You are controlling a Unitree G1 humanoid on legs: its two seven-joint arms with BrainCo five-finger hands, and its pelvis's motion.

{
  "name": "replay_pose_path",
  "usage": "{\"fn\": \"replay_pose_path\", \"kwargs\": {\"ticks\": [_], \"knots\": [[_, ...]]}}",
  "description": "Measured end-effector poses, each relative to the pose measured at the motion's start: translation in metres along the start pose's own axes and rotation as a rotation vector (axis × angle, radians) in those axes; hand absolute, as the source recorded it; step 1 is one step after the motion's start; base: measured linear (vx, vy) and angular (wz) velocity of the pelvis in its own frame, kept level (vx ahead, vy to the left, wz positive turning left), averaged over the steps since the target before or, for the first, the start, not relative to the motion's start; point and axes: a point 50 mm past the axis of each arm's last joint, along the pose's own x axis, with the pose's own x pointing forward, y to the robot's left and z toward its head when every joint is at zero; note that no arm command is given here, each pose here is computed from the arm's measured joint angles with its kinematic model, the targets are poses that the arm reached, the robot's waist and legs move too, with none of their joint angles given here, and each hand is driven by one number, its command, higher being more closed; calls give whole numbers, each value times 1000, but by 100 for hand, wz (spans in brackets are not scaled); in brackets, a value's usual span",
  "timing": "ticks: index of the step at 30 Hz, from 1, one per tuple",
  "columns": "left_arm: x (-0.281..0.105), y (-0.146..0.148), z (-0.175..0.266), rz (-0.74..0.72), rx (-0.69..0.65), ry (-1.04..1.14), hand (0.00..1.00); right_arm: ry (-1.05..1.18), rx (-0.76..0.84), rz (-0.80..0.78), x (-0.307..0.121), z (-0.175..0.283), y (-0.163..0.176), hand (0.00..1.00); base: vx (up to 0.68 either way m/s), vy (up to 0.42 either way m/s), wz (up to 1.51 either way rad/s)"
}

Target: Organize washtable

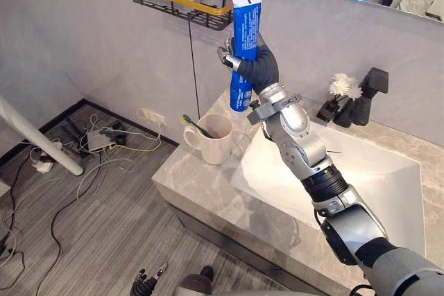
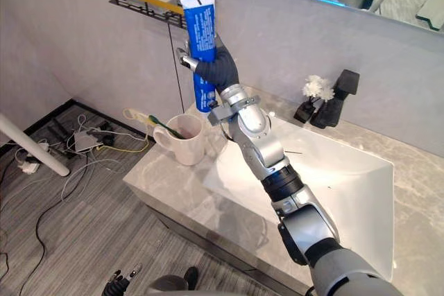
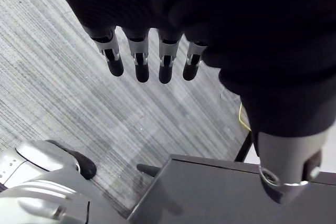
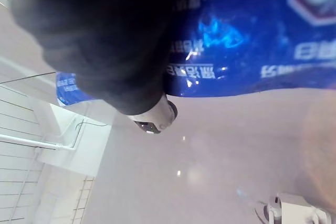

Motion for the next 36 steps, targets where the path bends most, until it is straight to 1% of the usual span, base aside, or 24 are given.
{"fn": "replay_pose_path", "kwargs": {"ticks": [3, 7, 13, 16, 19, 22, 36], "knots": [[0, 1, 1, 2, 2, -3, 0, 0, 0, 18, 4, 0, 5, 100, 10, -3, 8], [1, -1, 3, -3, 3, -9, 0, 42, -1, -6, 5, -9, 3, 100, 3, 3, 2], [1, -1, 5, -4, 2, -17, 0, 45, 22, -1, 6, -12, 11, 100, 0, 0, 1], [1, -1, 6, -4, 3, -21, 0, 75, -2, -10, 6, -20, 11, 100, 0, 0, 0], [2, -4, 10, -13, 9, -39, 0, 96, -12, -22, 4, -24, 8, 100, 0, 0, 0], [2, -4, 12, -23, 30, -49, 0, 114, 4, -21, 5, -30, 12, 100, 0, 0, 0], [3, -4, 14, -24, 33, -55, 0, 126, -35, -9, 5, -31, 14, 100, -5, 0, 0]]}}
